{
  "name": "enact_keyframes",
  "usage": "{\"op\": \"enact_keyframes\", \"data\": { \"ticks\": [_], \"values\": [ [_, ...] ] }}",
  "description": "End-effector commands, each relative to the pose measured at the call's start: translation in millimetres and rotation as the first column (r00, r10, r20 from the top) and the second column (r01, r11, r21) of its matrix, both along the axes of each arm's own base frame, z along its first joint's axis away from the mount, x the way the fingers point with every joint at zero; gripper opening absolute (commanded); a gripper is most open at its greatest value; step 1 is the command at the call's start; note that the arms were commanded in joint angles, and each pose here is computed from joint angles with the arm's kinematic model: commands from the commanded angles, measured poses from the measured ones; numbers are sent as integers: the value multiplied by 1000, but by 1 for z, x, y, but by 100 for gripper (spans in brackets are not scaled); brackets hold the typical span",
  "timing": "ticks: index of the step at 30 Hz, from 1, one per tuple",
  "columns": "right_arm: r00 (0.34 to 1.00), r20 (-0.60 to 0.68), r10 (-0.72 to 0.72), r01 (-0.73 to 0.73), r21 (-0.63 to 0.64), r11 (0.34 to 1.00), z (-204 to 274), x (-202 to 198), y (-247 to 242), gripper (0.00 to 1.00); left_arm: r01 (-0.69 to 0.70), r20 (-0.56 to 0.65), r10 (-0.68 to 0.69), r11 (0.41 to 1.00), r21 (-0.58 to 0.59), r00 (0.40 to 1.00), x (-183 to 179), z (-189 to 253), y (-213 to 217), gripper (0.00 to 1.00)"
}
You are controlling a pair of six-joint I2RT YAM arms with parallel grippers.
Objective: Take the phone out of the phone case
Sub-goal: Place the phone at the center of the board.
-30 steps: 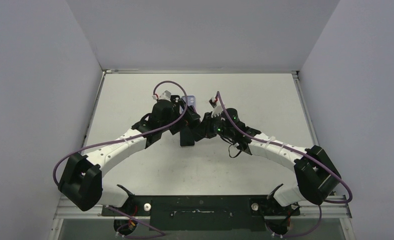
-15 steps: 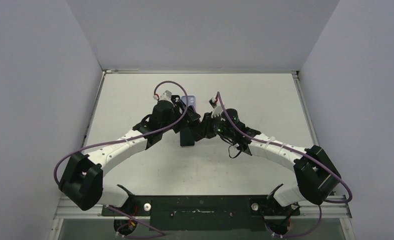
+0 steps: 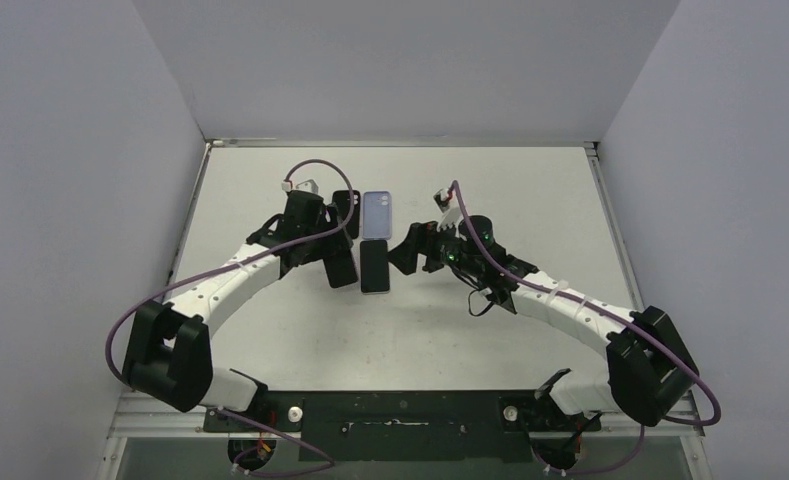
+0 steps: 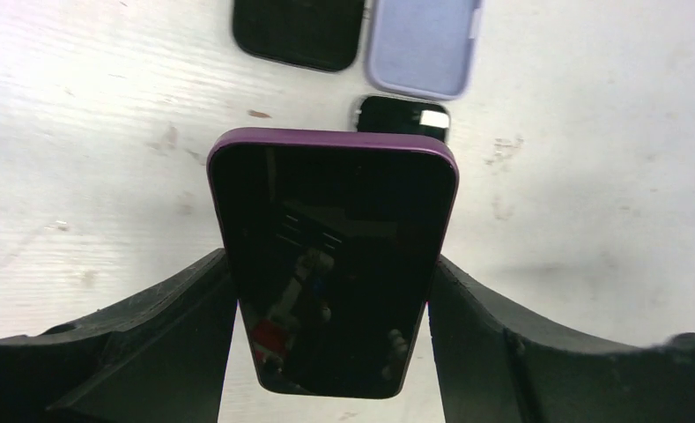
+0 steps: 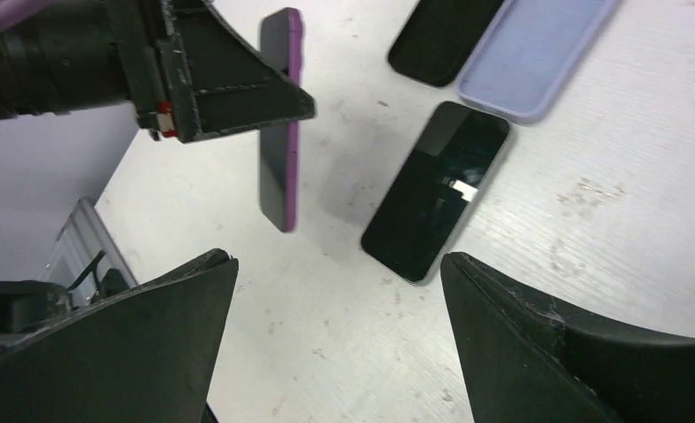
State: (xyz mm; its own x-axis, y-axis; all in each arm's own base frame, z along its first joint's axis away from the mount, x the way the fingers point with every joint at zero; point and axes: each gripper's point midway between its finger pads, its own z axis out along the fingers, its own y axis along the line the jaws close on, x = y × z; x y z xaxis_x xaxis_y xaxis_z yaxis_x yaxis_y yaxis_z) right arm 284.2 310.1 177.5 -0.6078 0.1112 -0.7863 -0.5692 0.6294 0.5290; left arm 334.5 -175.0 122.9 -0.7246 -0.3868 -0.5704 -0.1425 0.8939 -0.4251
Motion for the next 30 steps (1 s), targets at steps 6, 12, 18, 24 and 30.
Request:
{"op": "enact_keyframes", "data": {
  "ticks": [6,12,18,24,30],
  "values": [
    [987,43,-158,161,-72,984,1,24,-64,91,156,-109,-134,960,232,985,24,-30,26,0],
    [978,63,-200,206,-107,973,3,30,-84,92,203,-181,-160,946,254,970,44,-56,16,3],
    [975,51,-217,222,-116,968,-2,27,-91,93,237,-216,-184,939,249,959,54,-70,8,16],
    [971,53,-232,237,-122,964,-4,25,-98,93,246,-242,-192,945,217,951,45,-82,-1,28],
    [971,48,-232,237,-128,963,-7,25,-99,93,242,-246,-191,950,197,950,42,-84,-4,43]
  ]
}}
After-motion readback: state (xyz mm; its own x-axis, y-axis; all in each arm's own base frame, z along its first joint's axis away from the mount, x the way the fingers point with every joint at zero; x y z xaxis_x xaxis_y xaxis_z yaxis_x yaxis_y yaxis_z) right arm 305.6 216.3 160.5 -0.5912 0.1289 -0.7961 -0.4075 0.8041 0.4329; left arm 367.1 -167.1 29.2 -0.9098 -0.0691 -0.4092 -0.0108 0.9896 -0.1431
